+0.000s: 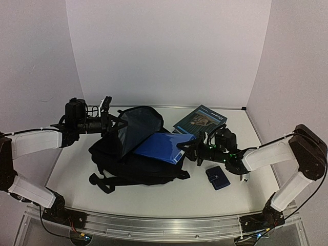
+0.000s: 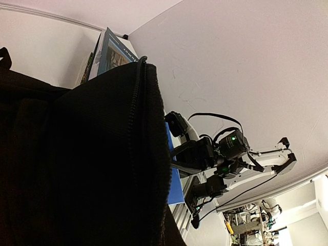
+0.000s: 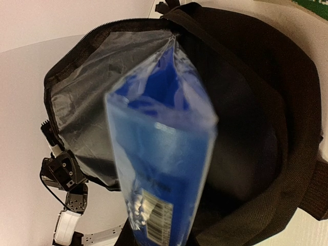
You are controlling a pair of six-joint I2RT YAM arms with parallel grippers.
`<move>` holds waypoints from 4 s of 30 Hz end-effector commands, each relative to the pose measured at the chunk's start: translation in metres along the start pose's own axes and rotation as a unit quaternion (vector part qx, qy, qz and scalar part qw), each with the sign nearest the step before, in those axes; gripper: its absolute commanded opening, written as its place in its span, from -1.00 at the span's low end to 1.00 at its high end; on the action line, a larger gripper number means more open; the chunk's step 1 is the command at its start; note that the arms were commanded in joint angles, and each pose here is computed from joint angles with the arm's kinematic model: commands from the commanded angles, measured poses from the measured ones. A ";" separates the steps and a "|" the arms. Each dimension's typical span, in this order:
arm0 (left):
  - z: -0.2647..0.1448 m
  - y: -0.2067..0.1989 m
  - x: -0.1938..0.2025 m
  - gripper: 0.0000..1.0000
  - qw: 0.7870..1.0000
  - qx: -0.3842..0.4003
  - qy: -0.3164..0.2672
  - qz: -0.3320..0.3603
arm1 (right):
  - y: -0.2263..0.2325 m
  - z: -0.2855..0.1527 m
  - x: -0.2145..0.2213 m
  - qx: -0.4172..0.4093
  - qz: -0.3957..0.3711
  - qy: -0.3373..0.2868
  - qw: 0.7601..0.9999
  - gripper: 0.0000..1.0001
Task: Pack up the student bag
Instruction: Place the files in the student bag.
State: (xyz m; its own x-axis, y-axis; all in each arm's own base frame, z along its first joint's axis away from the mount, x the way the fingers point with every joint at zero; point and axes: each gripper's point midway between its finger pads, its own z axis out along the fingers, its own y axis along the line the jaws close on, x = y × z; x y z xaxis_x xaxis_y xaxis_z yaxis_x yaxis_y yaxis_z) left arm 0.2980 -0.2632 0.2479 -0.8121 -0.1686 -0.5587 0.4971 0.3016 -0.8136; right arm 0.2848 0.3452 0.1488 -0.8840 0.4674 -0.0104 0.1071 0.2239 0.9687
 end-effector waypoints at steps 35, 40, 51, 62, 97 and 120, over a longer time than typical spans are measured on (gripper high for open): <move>0.060 -0.034 0.012 -1.00 0.996 0.084 0.001 0.015 | -0.064 0.137 -0.019 0.105 -0.090 -0.011 0.990 -0.32; 0.055 -0.009 0.005 -1.00 1.000 -0.010 -0.020 0.001 | -0.058 0.120 -0.035 0.157 -0.140 -0.046 0.976 0.05; 0.015 0.073 0.019 -1.00 0.966 -0.238 -0.072 -0.076 | -0.076 0.091 -0.056 0.272 -0.191 -0.088 0.939 0.33; -0.029 0.119 0.051 -1.00 0.919 -0.351 -0.101 -0.148 | -0.080 0.105 -0.052 0.273 -0.203 -0.075 0.937 0.07; -0.064 0.166 0.092 -0.86 0.884 -0.404 -0.088 -0.219 | -0.012 0.129 -0.039 0.200 -0.285 -0.072 0.935 -0.25; -0.068 0.117 0.056 0.86 0.926 -0.347 -0.069 -0.130 | 0.019 -0.052 -0.119 0.235 -0.254 -0.165 0.924 0.97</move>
State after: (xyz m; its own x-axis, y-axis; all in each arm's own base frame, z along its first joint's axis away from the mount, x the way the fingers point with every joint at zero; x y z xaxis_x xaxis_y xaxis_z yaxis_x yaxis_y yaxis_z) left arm 0.2835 -0.1703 0.1011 -0.8195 -0.4555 -0.3477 -0.1496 0.7557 -0.6376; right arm 0.3616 0.2956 0.1956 -0.6813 0.3846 -0.6228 -0.1061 0.7900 0.6039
